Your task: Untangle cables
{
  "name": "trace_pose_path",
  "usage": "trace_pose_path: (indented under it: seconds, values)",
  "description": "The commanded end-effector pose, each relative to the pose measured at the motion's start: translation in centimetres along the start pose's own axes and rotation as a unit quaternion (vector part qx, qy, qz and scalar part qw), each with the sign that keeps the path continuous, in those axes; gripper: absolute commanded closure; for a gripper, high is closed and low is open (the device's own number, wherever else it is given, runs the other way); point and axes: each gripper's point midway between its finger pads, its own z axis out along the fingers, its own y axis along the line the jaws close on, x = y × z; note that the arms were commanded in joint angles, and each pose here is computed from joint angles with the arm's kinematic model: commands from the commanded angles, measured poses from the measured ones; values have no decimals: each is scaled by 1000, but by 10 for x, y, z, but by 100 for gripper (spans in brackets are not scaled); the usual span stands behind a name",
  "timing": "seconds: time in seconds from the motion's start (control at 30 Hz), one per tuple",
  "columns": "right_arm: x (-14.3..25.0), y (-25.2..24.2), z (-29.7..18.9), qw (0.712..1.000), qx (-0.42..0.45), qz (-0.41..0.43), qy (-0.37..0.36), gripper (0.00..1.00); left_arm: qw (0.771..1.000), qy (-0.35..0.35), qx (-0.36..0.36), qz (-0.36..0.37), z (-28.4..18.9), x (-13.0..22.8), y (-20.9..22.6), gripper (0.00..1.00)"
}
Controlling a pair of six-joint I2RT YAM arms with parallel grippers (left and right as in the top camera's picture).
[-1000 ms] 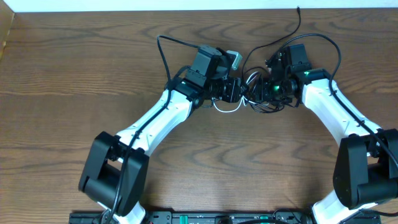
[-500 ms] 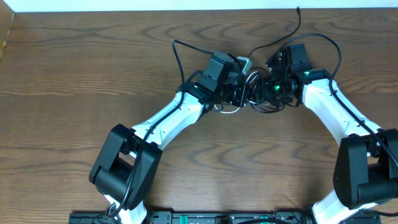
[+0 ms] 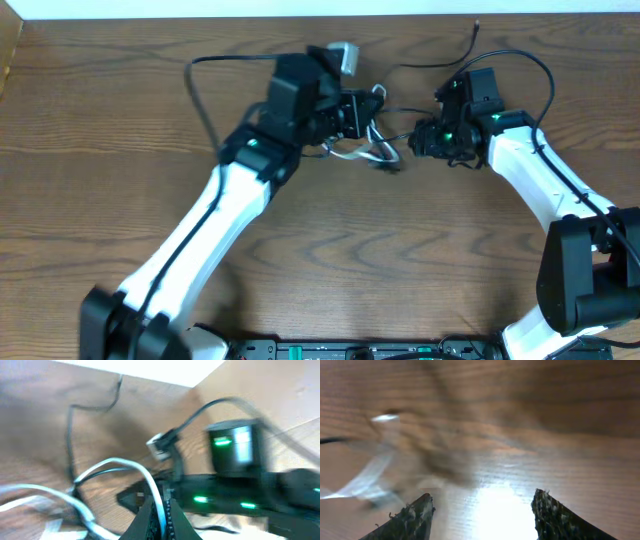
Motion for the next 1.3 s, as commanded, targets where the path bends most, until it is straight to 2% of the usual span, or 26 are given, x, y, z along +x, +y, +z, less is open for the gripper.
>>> trace_pose_path:
  seconds: [0.0, 0.13, 0.27, 0.53, 0.7, 0.87, 1.0, 1.27]
  values:
    - [-8, 1, 1, 1000, -16, -5, -12, 38, 999, -29, 18, -2, -20, -18, -23, 92]
    - [-17, 35, -5, 992, -114, -48, -24, 38, 999, -37, 16, 1, -25, -21, -26, 92]
    - [-25, 59, -19, 981, -178, -64, -39, 37, 999, -42, -32, -12, -25, -20, -7, 93]
    - [-46, 75, -69, 965, -222, -107, -88, 31, 998, -44, -50, -15, -26, -19, 0, 93]
    - [-50, 79, -86, 961, -229, -113, -106, 32, 996, -53, -63, -15, -26, -22, 5, 93]
    - [-54, 74, -89, 968, -222, -56, -103, 37, 995, -53, -77, -19, -27, -21, 10, 93]
    - [-44, 72, -85, 973, -222, 5, -69, 40, 995, -44, -83, -23, -24, -16, 15, 93]
    - [-15, 60, -73, 983, -177, 53, -8, 35, 995, -39, -87, -26, -20, -14, 19, 93]
